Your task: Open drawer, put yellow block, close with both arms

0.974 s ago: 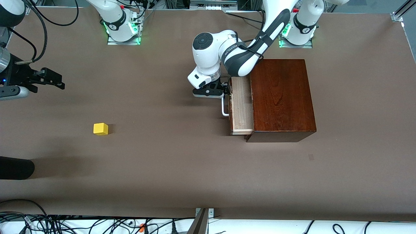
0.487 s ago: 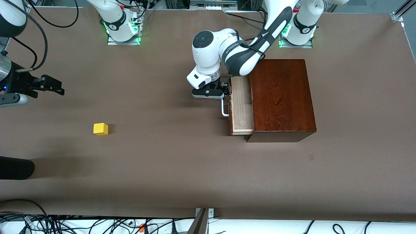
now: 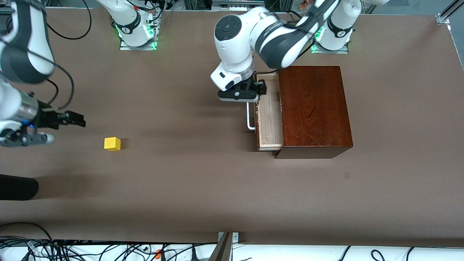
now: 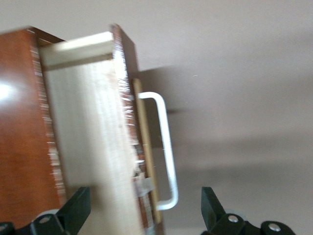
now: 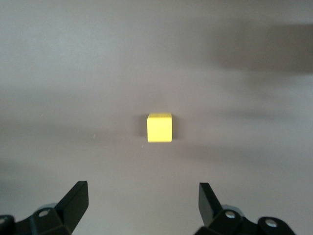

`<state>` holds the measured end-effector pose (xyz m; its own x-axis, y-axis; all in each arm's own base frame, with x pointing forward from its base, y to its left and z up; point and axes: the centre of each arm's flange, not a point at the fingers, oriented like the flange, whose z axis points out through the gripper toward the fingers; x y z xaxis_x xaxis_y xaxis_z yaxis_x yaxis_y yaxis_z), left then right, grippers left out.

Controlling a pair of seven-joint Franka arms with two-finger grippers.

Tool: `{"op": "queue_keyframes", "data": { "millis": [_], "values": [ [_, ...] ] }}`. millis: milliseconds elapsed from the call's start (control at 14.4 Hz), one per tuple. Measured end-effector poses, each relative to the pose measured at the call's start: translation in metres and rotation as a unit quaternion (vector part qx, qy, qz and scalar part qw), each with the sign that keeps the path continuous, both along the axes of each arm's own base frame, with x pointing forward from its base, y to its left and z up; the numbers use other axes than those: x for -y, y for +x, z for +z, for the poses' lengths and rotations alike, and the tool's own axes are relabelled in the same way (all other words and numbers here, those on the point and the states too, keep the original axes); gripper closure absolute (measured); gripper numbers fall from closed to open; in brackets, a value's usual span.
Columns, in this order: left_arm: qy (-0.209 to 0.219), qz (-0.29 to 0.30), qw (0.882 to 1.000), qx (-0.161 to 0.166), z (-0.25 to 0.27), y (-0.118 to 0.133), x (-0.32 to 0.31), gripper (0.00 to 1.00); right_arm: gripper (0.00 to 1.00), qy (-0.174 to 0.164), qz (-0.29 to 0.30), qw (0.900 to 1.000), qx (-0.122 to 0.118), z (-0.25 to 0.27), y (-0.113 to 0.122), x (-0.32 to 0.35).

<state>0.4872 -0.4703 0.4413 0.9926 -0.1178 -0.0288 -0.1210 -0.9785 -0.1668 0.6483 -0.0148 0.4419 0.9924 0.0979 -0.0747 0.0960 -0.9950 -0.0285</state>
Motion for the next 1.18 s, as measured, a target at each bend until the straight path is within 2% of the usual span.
{"op": "queue_keyframes", "data": {
  "millis": [417, 695, 1182],
  "values": [
    [-0.009, -0.045, 0.997, -0.059, 0.075, 0.052, -0.119, 0.00, 0.00, -0.006, 0.004, 1.000, 0.000, -0.131, 0.030, -0.005],
    [-0.038, -0.056, 0.993, -0.096, 0.107, 0.076, -0.210, 0.00, 0.00, -0.008, 0.007, 1.000, 0.009, -0.193, 0.027, -0.008],
    [-0.063, -0.055, 0.991, -0.107, 0.124, 0.103, -0.320, 0.00, 0.00, -0.009, 0.005, 1.000, -0.024, -0.233, 0.009, -0.005]
  ]
}}
